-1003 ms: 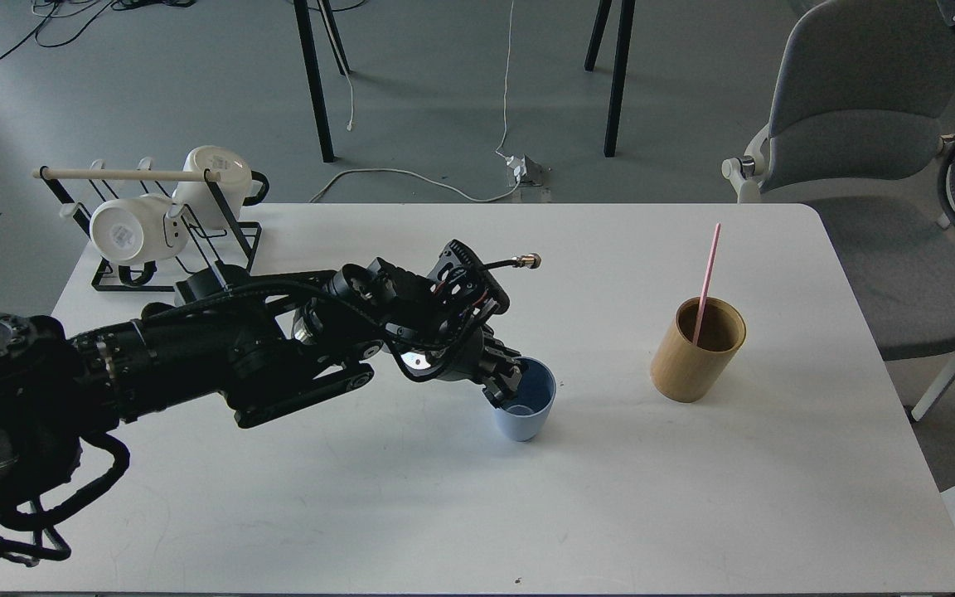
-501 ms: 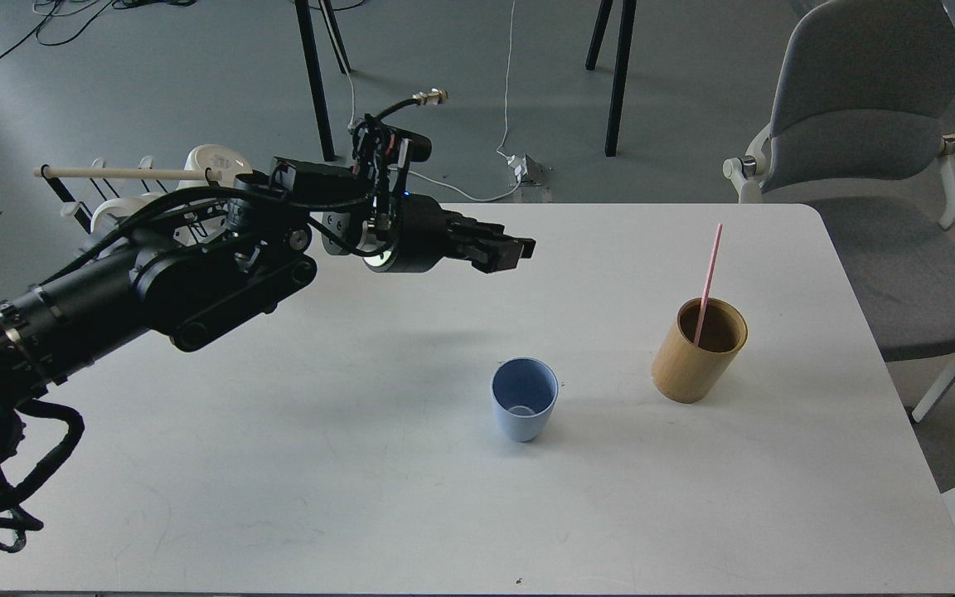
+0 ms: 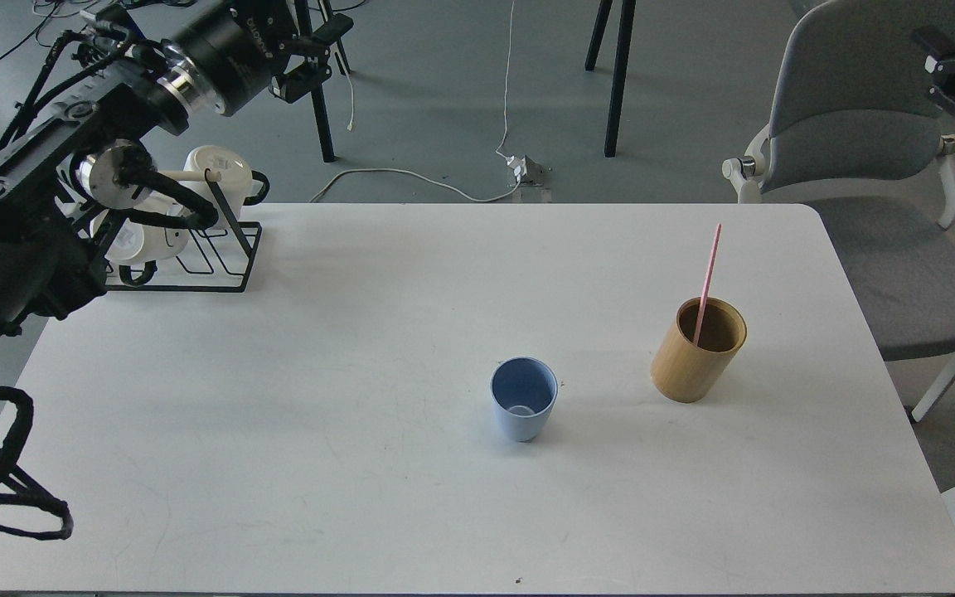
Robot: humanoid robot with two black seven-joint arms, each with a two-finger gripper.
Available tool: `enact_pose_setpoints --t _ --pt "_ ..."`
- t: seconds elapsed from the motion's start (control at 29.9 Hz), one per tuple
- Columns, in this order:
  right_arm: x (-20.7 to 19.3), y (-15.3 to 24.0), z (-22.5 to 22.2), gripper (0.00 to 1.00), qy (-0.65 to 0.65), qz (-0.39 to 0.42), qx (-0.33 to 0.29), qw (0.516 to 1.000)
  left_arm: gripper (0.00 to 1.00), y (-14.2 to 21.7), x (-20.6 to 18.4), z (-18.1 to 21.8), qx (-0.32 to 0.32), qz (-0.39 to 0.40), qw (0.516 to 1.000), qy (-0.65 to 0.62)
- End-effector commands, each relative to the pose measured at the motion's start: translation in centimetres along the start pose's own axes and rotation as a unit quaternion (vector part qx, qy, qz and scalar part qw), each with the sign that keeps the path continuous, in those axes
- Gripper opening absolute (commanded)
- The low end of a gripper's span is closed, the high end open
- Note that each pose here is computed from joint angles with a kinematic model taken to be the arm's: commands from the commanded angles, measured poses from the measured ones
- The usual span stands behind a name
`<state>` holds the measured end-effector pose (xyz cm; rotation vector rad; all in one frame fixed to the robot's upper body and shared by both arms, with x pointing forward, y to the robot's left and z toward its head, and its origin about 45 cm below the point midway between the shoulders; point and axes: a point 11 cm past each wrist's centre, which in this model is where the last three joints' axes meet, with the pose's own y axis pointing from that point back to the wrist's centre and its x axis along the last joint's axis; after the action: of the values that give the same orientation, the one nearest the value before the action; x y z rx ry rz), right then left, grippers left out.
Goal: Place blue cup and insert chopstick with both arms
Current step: 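Withdraw the left arm up and away from the cup, then reach the right gripper to the red stick in the tan cup and grasp it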
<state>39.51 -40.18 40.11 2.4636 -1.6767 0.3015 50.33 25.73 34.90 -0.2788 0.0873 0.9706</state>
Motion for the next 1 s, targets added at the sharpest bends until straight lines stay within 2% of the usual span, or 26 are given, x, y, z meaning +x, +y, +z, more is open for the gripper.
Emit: enact_pose_setpoints --t 0.0,0.1,0.2,0.4,0.5,0.6,0.74,0.87,0.97 --pt "-2.3 0.4 0.7 1.00 0.125 -0.027 -0.031 0.991 0.99 1.1 2.9 0.8 -0.069 0.064 0.992 0.089" --pt "-4.4 0.7 1.9 0.98 0.239 -0.072 -0.048 0.967 0.99 3.1 6.7 0.6 -0.096 0.136 0.976 0.143" --pt "-5.5 1.0 3.9 0.98 0.354 -0.100 -0.074 0.927 0.99 4.5 8.8 0.3 -0.095 0.175 0.968 0.156" --pt "-8.0 1.0 10.8 0.97 0.426 -0.161 -0.126 0.881 0.99 4.9 9.3 0.1 -0.102 0.187 0.961 0.178" --pt "-10.7 -0.1 14.1 0.97 0.455 -0.202 -0.128 0.858 0.99 5.1 9.4 0.1 -0.108 0.191 0.958 0.186" --pt "-11.2 -1.1 16.0 0.95 0.471 -0.205 -0.135 0.848 0.99 5.1 9.4 -0.1 -0.106 0.190 0.958 0.186" --pt "-12.2 -2.3 17.5 0.75 0.469 -0.208 -0.137 0.847 0.99 5.1 9.4 0.0 -0.105 0.190 0.958 0.185" --pt "-12.6 -2.9 18.5 0.63 0.489 -0.215 -0.139 0.834 0.99 5.1 9.4 -0.1 -0.105 0.191 0.958 0.185" --pt "-13.2 -2.4 19.4 0.51 0.491 -0.224 -0.146 0.829 0.99 5.1 9.4 -0.1 -0.106 0.191 0.958 0.185"
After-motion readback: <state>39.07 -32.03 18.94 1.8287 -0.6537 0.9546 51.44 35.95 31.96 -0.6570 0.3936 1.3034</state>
